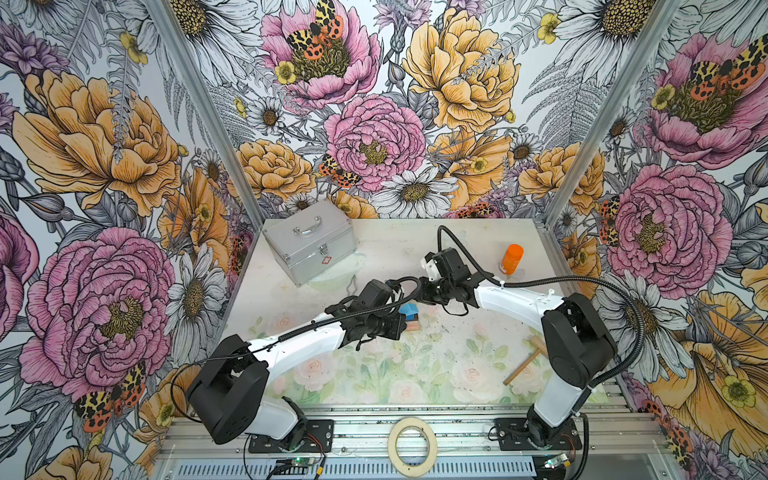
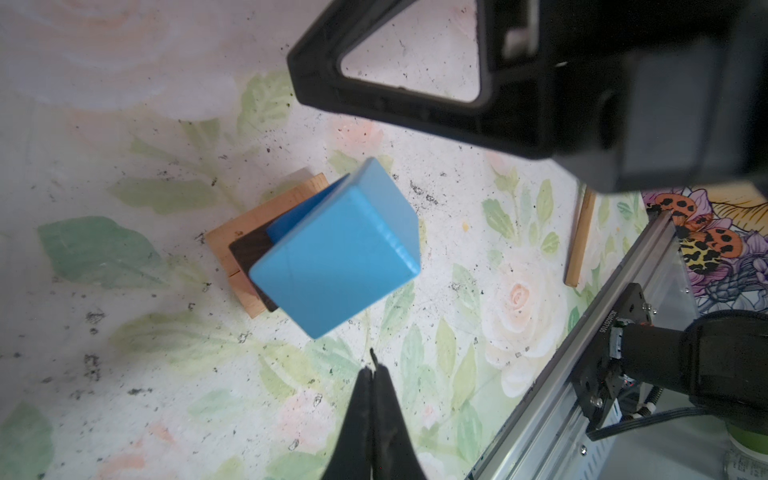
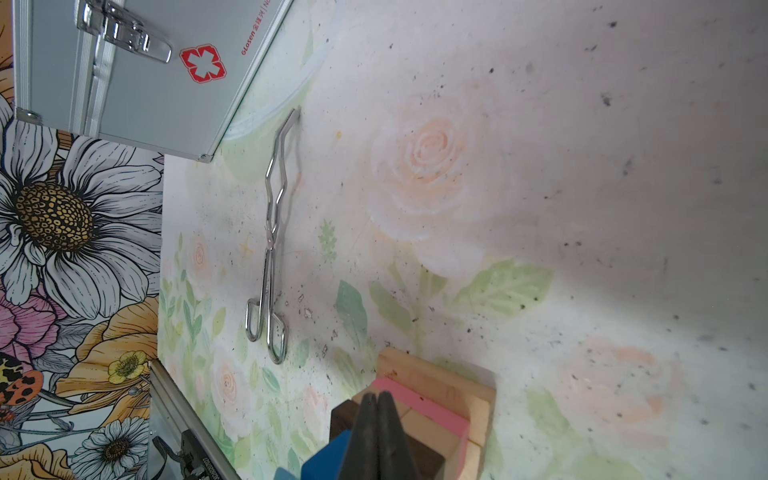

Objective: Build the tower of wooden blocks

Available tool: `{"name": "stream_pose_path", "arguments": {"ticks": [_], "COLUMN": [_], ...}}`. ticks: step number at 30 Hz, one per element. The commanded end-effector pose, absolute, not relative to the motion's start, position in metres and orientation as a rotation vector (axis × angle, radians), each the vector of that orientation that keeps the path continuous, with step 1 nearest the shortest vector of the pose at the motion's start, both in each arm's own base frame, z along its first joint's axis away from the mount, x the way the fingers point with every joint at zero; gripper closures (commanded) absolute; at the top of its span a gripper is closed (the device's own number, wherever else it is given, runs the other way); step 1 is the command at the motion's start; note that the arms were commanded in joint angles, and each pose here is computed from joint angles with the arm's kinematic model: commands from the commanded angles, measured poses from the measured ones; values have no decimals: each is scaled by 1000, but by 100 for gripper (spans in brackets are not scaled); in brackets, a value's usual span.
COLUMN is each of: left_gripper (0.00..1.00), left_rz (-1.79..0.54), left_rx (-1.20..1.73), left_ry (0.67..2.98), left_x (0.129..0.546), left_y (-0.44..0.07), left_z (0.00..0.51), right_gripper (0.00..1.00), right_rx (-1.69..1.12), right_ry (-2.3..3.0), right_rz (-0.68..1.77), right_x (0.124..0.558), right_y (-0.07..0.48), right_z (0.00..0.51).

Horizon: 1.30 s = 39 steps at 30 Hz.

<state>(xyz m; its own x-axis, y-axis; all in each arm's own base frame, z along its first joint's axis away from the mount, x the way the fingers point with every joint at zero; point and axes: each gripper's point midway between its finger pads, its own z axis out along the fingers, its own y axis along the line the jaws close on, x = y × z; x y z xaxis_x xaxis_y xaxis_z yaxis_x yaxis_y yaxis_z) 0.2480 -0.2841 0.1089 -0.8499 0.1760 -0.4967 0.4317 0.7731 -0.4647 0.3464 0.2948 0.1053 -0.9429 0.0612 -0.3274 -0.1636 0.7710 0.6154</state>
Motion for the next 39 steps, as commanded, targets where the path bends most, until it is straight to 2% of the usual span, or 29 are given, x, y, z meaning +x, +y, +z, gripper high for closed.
{"name": "stream_pose_path", "arguments": {"ticks": [1,39], "left_gripper": [100,100], "left_rz": [-812,-793], "left_rx": [461,453], "left_ry": [2466,2478], "left_x": [262,266], "left_y": [-288,-287], "left_z": [124,118], "right_gripper": [100,100], "right_rx": [-84,-64], "right_ry": [2580,2567], "right_rz": [965,968], "right_x": [349,343], "right_y": [295,290], "right_z": [122,126]}}
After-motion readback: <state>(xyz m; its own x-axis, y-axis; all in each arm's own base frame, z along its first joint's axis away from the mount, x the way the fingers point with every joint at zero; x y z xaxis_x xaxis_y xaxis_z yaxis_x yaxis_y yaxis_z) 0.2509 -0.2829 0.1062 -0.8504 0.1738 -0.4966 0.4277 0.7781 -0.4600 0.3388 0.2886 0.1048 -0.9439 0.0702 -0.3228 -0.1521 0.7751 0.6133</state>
